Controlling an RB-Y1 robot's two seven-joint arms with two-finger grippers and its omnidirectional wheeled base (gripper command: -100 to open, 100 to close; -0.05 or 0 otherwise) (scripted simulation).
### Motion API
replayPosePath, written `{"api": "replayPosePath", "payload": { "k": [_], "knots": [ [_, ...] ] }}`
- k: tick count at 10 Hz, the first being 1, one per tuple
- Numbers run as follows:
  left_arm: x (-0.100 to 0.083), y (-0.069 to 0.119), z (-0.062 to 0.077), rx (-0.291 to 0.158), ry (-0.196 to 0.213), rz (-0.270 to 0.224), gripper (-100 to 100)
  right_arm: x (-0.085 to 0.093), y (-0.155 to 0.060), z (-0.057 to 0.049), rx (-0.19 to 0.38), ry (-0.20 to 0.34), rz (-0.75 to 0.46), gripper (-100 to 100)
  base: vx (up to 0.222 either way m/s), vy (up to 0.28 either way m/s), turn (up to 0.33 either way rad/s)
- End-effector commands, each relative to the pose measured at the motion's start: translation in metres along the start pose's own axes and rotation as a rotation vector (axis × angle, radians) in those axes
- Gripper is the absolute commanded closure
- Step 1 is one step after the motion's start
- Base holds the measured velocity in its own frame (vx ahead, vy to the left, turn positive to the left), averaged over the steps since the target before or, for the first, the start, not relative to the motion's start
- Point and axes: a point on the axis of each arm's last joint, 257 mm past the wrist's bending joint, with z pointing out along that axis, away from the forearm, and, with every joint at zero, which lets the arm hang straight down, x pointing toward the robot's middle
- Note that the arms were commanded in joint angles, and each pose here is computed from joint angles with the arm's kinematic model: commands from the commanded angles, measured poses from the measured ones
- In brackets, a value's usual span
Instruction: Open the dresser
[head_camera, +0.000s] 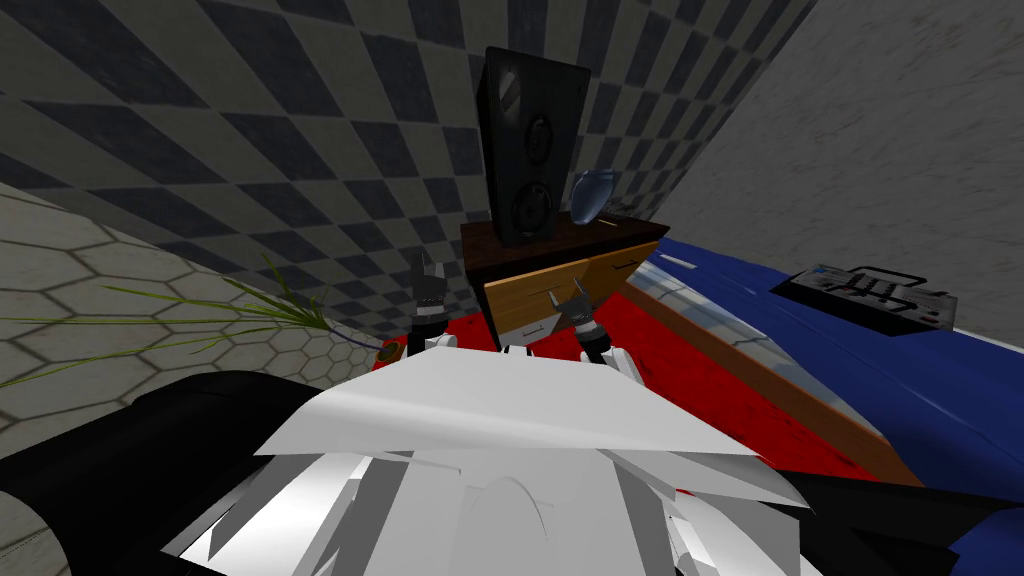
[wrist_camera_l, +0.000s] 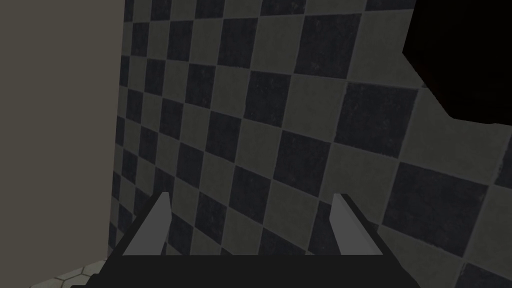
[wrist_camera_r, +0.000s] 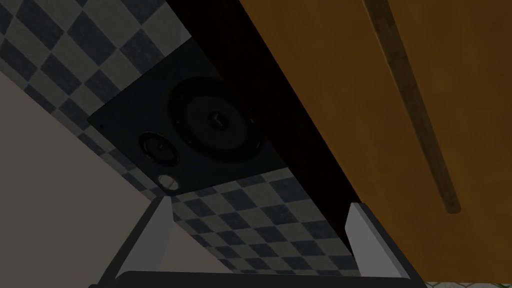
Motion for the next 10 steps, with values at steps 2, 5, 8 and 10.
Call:
{"api": "replayPosePath", "payload": {
  "k": [2, 5, 8, 10],
  "knots": [
    [0.000, 0.000, 0.000, 0.000, 0.000, 0.000, 0, 0.009, 0.011, 0.002, -0.031, 0.017, -0.111, -100, -0.009, 0.032, -0.017],
    [0.000, 0.000, 0.000, 0.000, 0.000, 0.000, 0, 0.018, 0.023, 0.002, -0.064, 0.029, -0.213, -100, -0.013, 0.038, -0.016],
    [0.000, 0.000, 0.000, 0.000, 0.000, 0.000, 0, 0.029, 0.036, 0.003, -0.103, 0.040, -0.323, -100, -0.014, 0.040, -0.022],
    [0.000, 0.000, 0.000, 0.000, 0.000, 0.000, 0, 0.032, 0.040, 0.003, -0.116, 0.044, -0.365, -100, -0.017, 0.034, -0.014]
  ]
}}
